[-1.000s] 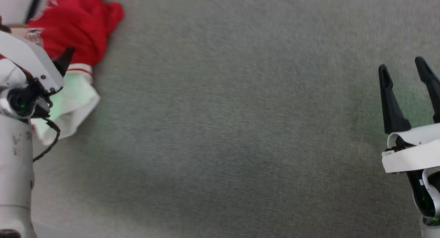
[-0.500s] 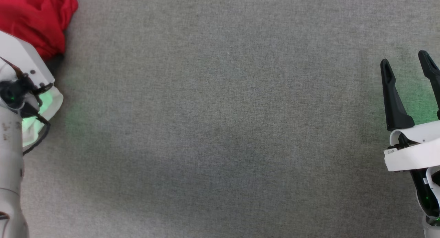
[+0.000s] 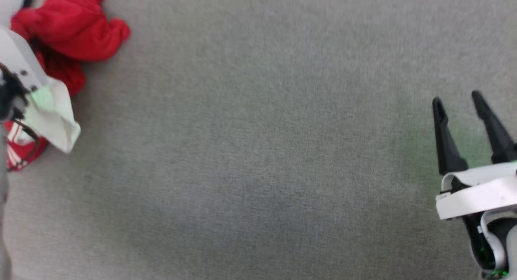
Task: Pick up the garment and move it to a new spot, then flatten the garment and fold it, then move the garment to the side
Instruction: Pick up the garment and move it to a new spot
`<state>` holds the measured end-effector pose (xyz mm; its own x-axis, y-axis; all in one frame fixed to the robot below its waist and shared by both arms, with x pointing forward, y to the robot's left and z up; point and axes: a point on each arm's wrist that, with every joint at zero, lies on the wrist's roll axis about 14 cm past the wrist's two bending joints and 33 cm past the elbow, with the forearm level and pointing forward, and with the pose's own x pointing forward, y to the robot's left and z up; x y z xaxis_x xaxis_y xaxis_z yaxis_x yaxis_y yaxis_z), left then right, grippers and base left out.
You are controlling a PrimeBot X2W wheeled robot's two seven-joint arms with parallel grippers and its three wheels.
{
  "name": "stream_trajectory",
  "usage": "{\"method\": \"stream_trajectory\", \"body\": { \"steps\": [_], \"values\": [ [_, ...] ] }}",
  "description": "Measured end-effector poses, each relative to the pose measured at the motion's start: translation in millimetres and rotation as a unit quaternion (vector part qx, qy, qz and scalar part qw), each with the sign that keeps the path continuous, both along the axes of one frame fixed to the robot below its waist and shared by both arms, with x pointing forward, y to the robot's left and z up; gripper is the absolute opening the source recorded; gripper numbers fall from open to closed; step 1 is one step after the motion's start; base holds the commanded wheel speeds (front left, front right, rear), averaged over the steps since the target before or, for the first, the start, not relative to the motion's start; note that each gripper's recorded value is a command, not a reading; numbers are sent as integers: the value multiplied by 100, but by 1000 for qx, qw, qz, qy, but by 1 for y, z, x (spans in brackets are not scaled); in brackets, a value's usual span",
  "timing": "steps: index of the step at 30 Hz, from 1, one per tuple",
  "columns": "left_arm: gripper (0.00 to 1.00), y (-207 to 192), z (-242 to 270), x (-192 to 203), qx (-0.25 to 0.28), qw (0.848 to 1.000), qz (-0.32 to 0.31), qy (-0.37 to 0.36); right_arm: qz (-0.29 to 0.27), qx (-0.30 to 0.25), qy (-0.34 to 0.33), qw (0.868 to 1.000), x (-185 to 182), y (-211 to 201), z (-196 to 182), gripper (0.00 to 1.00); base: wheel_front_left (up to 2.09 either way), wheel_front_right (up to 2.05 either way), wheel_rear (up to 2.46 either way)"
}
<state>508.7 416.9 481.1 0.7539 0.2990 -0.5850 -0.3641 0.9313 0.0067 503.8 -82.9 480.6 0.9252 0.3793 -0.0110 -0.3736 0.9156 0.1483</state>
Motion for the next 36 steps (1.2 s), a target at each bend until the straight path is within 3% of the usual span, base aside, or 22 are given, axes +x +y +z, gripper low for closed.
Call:
{"method": "stream_trajectory", "body": {
  "steps": [8, 18, 25, 36],
  "values": [
    [0, 3, 127, -1, 89, 987, -45, -126, 0, 23, -21, 1000, -25, 8, 27, 100, 0, 0, 0],
    [0, -29, 269, -40, 173, 945, -107, -255, -3, 45, -61, 997, -59, 12, 66, 100, 0, 0, 0],
    [0, -67, 319, -66, 165, 929, -155, -293, -21, 52, -95, 994, -76, 1, 91, 100, 0, 0, 0],
    [0, -173, 330, -51, 131, 901, -278, -307, -129, 40, -109, 985, -90, -75, 95, 100, 0, 0, 0]
  ]
}}
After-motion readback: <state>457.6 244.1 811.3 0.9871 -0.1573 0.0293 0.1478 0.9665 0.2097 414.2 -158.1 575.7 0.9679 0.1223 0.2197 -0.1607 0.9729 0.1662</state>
